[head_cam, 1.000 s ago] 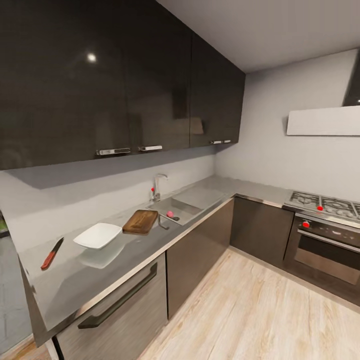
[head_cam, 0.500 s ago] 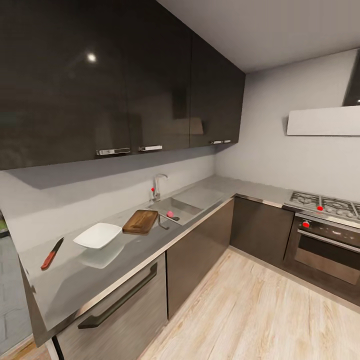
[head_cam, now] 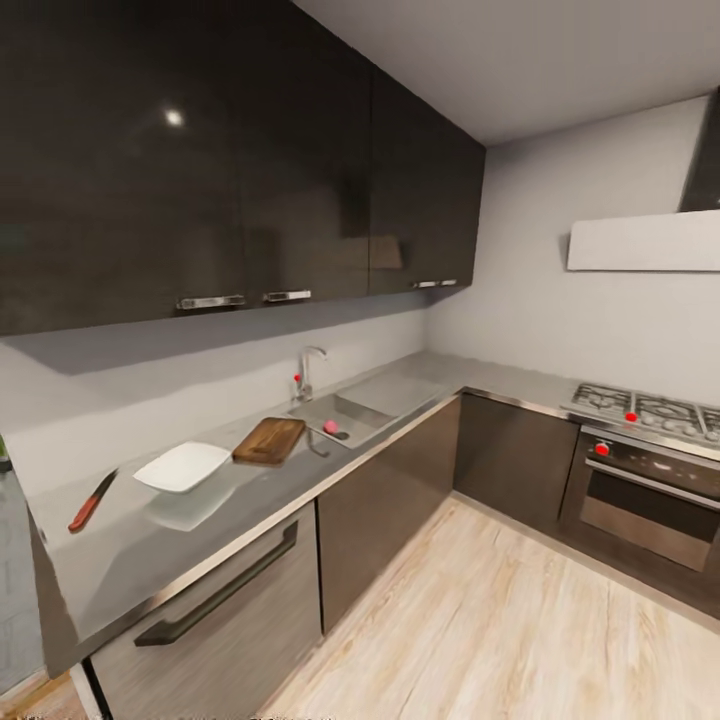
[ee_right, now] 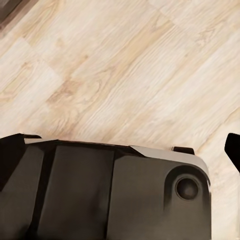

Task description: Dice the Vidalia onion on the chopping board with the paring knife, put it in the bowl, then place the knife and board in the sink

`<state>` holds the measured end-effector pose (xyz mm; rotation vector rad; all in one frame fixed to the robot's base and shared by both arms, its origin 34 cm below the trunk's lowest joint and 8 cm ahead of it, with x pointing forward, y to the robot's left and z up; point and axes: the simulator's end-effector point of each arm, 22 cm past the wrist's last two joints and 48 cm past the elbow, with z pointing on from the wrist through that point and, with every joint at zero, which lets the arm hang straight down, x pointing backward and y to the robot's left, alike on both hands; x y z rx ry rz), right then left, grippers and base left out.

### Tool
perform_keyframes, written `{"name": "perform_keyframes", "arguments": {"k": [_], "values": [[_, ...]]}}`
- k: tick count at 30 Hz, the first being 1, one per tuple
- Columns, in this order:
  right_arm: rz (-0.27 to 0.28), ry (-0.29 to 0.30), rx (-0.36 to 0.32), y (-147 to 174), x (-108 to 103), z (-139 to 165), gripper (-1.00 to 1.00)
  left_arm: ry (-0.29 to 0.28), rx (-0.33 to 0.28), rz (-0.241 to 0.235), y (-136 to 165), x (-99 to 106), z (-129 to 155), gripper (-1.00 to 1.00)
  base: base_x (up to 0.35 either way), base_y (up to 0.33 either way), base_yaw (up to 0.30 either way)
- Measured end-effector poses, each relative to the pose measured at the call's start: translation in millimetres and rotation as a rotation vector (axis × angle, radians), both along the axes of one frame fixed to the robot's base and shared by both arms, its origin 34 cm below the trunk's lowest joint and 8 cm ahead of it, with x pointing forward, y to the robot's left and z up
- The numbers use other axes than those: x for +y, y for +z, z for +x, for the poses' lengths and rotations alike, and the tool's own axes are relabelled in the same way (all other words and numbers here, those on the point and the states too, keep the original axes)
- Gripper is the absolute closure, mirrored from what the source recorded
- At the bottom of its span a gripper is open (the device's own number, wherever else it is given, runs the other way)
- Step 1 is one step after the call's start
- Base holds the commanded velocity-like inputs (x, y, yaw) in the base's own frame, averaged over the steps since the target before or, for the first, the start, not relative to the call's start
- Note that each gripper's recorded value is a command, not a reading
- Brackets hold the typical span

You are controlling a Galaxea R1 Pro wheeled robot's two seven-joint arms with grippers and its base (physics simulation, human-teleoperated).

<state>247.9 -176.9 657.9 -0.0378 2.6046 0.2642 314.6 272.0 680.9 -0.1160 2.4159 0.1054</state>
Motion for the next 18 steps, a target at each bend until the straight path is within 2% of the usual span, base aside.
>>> {"name": "perform_keyframes", "arguments": {"k": [10, 18], "values": [[0.061, 0.034, 0.004, 2.5, 16.0, -3.0, -1.0, 0.002, 0.007, 0.001, -1.4, 0.6, -2.2, -1.0, -0.002, -0.315, 0.247], [0.062, 0.035, 0.011, 1.7, 16.8, -5.1, -1.0, 0.003, 0.013, 0.001, -2.5, 0.7, -4.0, -1.0, 0.0, -0.316, 0.258]]}}
